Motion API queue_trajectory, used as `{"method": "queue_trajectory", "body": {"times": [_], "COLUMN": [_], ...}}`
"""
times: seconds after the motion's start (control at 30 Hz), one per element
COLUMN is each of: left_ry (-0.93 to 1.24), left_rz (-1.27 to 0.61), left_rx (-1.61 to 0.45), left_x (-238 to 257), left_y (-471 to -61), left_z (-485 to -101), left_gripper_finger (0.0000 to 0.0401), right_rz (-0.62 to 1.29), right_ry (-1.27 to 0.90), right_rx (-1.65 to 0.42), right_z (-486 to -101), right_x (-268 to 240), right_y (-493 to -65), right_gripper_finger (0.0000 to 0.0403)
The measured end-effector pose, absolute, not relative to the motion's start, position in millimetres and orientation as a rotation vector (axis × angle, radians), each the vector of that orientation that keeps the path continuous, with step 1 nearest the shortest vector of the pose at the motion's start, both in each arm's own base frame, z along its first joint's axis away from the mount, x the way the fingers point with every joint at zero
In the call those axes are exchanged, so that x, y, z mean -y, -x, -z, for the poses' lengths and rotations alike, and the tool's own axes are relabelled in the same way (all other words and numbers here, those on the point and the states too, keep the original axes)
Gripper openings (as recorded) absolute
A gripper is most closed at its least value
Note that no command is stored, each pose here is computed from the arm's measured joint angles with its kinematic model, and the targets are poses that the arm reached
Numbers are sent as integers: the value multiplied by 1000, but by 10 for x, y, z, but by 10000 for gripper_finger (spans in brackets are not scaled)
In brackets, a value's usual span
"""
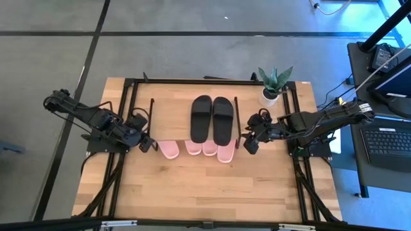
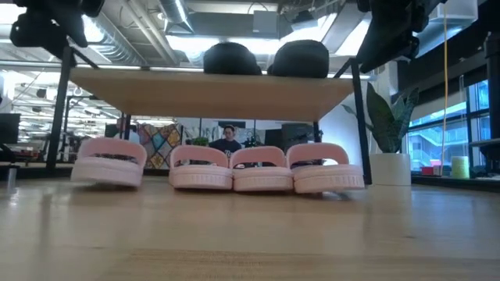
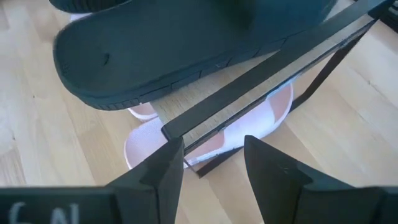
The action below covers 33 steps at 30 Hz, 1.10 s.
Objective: Pick and place slides into the shelf
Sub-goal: Adjust the shelf on the table, then adjust the pink slides under the shelf
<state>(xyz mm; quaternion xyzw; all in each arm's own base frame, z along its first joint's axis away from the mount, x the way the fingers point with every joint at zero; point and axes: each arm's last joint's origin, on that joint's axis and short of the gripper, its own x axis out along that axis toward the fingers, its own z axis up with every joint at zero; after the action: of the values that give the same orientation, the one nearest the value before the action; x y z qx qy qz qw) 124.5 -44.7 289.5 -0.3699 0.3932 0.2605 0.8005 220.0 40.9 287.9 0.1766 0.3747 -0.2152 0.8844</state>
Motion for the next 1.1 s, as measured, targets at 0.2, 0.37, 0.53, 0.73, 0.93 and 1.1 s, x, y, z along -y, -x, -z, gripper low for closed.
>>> {"method": "queue_trajectory", "body": {"times": [0.2,0.37,0.53,0.73,0.93,1.1], "left_ry": [781,773,805,784,759,713], "left_rz": [-602,-619,-637,-592,-568,-613], "left_rx": [-916,-964,-986,-907,-820,-788], "left_x": [425,415,387,344,277,208], "left_y": [-1178,-1139,-1060,-996,-887,-766], "left_z": [-2857,-2838,-2848,-3128,-3492,-3606], "left_gripper_finger": [205,205,205,205,205,205], "right_rz": [450,449,450,449,450,466], "right_ry": [-369,-369,-368,-367,-366,-342], "right_rx": [-767,-768,-773,-776,-782,-840], "right_z": [-2893,-2892,-2888,-2886,-2881,-2857], "right_x": [-407,-407,-407,-407,-406,-393], "right_y": [-2204,-2204,-2201,-2199,-2195,-2136], "right_gripper_finger": [170,170,170,170,170,170]}}
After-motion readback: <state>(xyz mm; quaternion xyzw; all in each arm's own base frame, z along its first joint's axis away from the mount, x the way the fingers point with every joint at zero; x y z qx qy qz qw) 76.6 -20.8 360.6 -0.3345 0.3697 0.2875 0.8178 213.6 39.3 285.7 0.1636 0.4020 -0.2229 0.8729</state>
